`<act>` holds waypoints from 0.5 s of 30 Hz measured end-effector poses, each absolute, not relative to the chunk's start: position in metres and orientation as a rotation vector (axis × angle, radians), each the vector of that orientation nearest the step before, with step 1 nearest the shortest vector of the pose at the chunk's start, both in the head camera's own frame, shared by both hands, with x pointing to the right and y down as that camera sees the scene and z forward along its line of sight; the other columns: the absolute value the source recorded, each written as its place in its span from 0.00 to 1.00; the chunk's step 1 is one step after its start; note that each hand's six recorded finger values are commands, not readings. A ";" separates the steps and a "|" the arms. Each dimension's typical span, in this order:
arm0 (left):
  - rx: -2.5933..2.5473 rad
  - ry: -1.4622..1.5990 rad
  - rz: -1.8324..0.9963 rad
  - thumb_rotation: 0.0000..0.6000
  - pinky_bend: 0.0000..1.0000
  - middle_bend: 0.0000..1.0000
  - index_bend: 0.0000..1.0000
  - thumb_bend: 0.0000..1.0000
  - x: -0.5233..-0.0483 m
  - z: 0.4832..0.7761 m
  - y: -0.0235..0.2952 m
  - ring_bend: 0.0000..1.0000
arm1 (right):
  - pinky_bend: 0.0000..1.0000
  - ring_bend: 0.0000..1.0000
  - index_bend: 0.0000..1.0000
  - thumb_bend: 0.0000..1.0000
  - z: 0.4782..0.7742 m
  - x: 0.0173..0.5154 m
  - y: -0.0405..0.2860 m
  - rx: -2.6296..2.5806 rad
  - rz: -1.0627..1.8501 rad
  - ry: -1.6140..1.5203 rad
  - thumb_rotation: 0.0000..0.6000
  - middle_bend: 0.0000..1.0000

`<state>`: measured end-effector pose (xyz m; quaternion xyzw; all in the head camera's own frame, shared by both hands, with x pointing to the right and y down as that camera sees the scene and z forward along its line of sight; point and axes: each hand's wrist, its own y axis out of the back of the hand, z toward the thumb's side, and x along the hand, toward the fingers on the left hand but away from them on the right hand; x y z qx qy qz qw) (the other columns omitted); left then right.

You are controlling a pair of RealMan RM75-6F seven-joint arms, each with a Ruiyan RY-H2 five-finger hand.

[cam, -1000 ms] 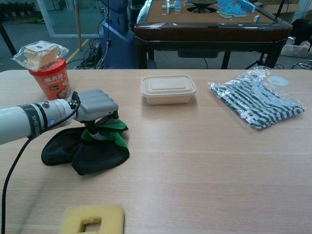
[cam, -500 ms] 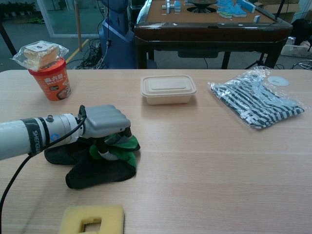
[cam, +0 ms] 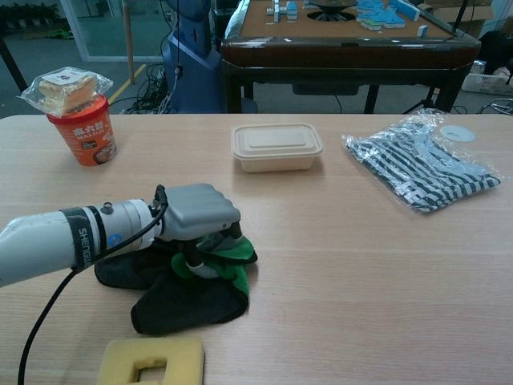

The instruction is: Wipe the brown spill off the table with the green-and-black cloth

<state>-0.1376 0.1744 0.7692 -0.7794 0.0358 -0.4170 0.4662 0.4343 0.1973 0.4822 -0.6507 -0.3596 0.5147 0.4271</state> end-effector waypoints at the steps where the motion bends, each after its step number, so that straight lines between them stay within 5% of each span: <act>1: -1.903 0.101 -1.038 1.00 1.00 0.73 0.66 0.27 -0.141 0.770 0.169 0.79 | 0.22 0.25 0.54 0.29 0.482 0.435 0.197 -1.625 1.286 -0.899 1.00 0.44; 15: -1.670 0.365 -1.267 1.00 1.00 0.73 0.65 0.27 -0.242 0.749 0.077 0.79 | 0.22 0.25 0.54 0.29 0.483 0.429 0.194 -1.638 1.259 -0.895 1.00 0.44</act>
